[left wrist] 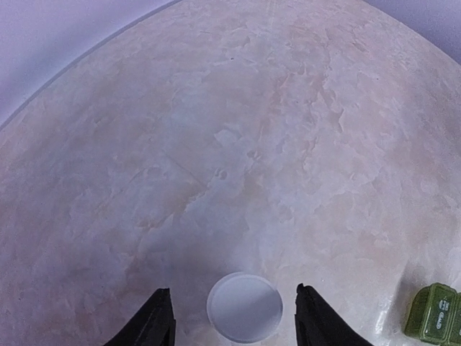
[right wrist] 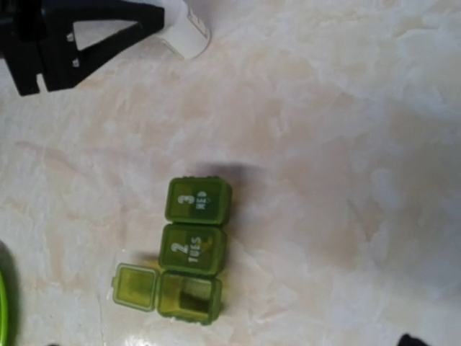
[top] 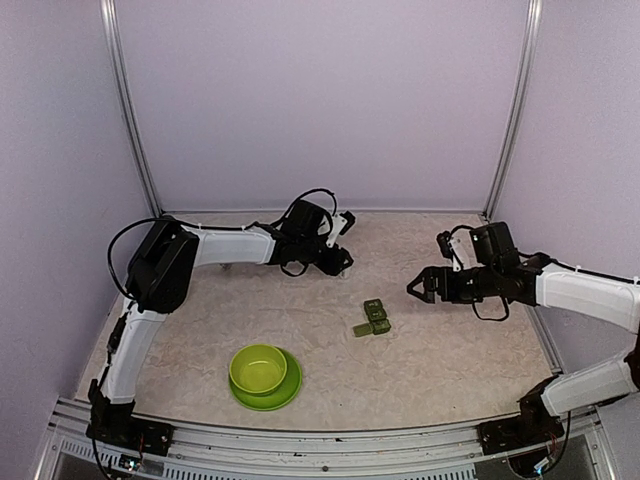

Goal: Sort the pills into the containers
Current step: Pick up the pill bottle from the center of the board.

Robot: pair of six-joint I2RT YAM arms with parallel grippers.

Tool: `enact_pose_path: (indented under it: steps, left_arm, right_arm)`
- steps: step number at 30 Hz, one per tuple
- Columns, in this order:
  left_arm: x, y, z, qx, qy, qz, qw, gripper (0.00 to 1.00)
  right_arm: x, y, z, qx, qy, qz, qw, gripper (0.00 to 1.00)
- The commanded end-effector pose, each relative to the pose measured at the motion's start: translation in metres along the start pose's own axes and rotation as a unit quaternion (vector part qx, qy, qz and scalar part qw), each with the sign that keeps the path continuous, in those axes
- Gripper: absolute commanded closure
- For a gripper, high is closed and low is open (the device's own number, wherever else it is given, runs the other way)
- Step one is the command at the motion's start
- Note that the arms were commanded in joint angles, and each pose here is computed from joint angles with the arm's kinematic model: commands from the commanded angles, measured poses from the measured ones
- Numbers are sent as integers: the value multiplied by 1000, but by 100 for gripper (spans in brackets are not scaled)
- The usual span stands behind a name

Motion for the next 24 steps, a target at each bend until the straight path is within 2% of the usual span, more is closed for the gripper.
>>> enact_pose_path:
  steps: [1, 4, 8, 18, 24]
  left_arm:
    - [7, -2, -3, -2, 13, -7, 1000, 49]
    - [7, -2, -4, -1, 14, -8, 1000, 55]
    - [6, -5, -5, 0, 21, -14, 1000, 58]
    - [6, -8, -9, 2, 35, -20, 999, 79]
    - [4, -8, -10, 1, 35, -18, 999, 83]
  right_arm:
    - [-3, 8, -8, 23, 18, 4, 1000, 0]
    - [-2, 10, -9, 24, 17, 8, 1000, 0]
    - [0, 12, -10, 25, 16, 9, 1000, 0]
    - [1, 18, -11, 28, 13, 13, 999, 0]
    - [0, 17, -10, 27, 10, 11, 1000, 0]
Point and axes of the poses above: each gripper's point midway between its finger pads, its own x axis out along the fingers, its own z axis along the line the jaws close on, y = z × x, the point moved 4 cm from there along -x, back along the fingers
